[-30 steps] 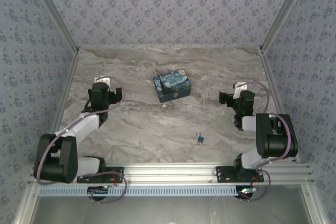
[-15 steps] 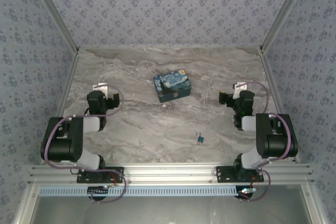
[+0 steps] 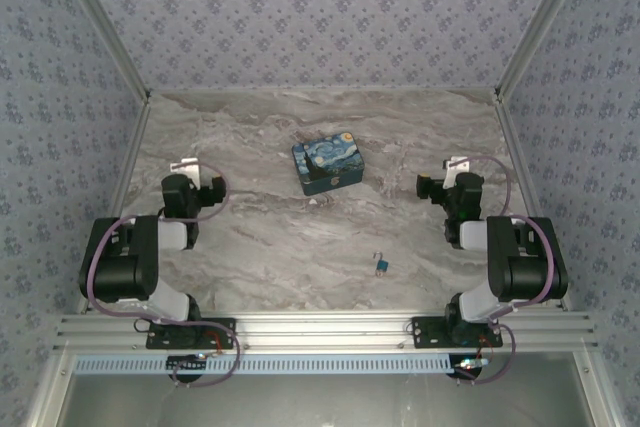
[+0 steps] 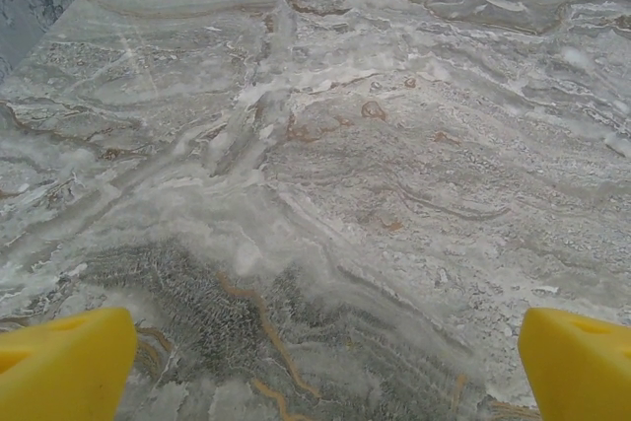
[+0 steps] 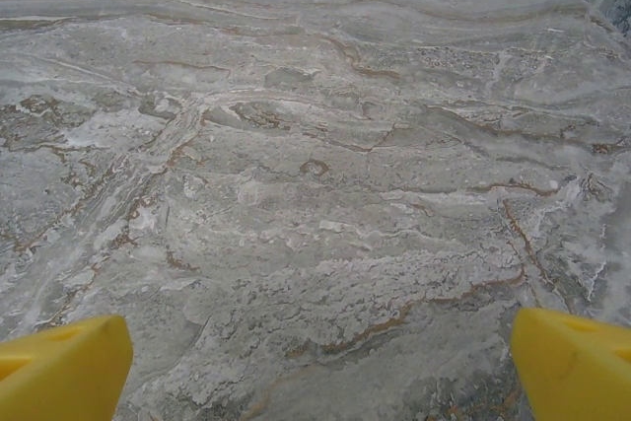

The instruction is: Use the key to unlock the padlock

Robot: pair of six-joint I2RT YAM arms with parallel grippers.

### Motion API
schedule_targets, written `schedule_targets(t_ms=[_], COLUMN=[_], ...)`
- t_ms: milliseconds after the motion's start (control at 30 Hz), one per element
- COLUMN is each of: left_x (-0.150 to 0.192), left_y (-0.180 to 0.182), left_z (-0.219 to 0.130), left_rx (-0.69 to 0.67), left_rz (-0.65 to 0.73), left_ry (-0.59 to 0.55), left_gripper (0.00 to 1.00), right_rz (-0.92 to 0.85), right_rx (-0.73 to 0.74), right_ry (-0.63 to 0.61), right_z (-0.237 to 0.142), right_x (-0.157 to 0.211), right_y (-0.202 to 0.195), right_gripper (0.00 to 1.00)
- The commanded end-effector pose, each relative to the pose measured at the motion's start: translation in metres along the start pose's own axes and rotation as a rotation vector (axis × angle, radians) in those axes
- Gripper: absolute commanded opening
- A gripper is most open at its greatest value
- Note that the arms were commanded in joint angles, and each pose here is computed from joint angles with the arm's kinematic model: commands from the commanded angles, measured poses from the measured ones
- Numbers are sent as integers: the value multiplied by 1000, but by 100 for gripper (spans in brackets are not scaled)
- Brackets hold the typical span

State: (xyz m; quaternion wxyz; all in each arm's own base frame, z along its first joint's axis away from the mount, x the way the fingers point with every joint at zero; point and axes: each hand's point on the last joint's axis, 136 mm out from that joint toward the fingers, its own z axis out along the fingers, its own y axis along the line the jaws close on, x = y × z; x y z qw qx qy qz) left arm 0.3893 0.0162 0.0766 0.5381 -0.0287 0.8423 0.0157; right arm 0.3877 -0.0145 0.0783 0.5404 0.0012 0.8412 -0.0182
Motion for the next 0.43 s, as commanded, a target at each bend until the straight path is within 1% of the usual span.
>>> schedule_targets(t_ms=[0, 400], left_x=[-14, -15], left_y=[-2, -1], left_z=[2, 2], left_rx=[17, 13], left_rz=[-17, -16], left_ry=[-41, -42], left_gripper=[100, 99], right_rz=[4, 5], right_rx=[17, 13], right_ry=[-7, -5], right_z=[1, 1], right_x=[-4, -3], right_y=[-2, -1], right_gripper=[100, 100])
